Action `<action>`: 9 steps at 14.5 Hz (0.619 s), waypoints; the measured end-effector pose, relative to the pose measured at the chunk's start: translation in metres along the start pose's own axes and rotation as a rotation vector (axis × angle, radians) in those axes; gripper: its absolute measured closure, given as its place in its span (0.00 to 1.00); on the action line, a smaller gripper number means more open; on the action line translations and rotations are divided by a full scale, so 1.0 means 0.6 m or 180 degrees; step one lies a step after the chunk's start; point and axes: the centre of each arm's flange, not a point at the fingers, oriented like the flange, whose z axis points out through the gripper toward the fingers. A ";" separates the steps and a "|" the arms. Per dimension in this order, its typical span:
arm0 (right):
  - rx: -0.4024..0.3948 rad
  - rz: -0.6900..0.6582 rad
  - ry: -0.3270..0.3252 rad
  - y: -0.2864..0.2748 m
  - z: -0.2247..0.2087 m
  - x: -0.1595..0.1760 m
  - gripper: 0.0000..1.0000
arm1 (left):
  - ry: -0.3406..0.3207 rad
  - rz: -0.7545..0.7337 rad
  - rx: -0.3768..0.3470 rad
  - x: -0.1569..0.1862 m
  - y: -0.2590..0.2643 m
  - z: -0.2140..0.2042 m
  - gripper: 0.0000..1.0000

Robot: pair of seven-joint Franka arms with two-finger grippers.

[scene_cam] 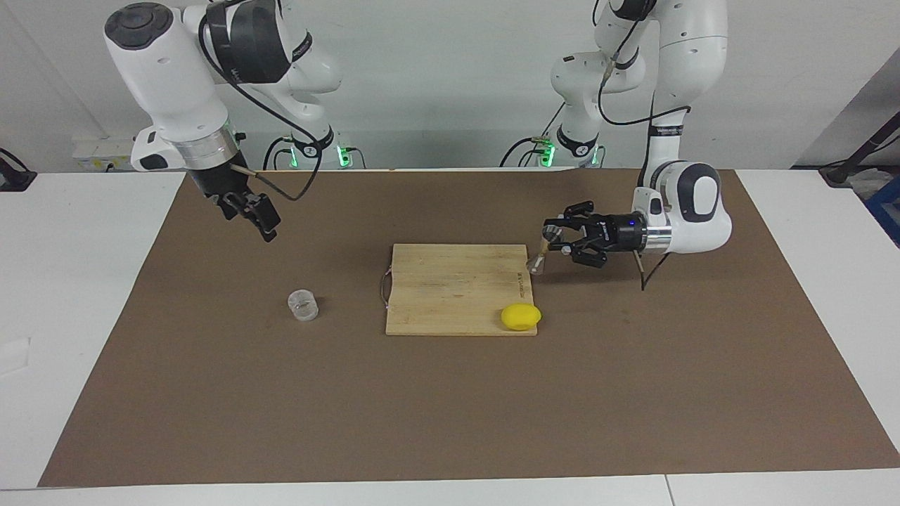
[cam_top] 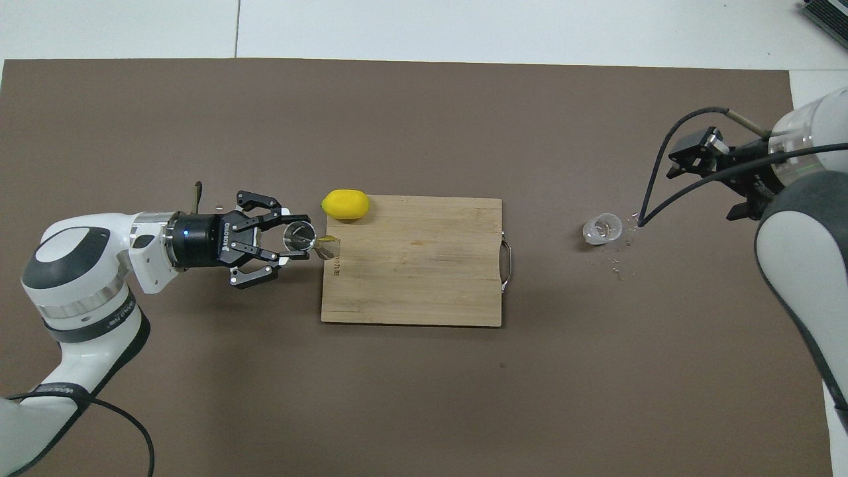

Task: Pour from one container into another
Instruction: 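Carry the dark cup onto the board while the right gripper reaches the glass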

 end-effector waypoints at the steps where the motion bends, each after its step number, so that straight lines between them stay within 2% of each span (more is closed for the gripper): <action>1: 0.0076 0.0226 -0.0103 0.004 0.011 0.009 0.00 | -0.0022 -0.0023 0.0055 -0.004 0.007 0.026 0.48; 3: 0.0178 0.0685 -0.0346 0.026 0.038 0.037 0.00 | -0.0151 -0.0082 0.0241 -0.007 0.020 0.089 0.48; 5: 0.0144 0.1060 -0.0531 0.046 0.079 0.058 0.00 | -0.0278 -0.0154 0.0442 0.004 0.036 0.153 0.48; 9: 0.0062 0.1661 -0.0954 0.058 0.169 0.073 0.00 | -0.0218 -0.0383 0.0793 0.008 0.071 0.260 0.48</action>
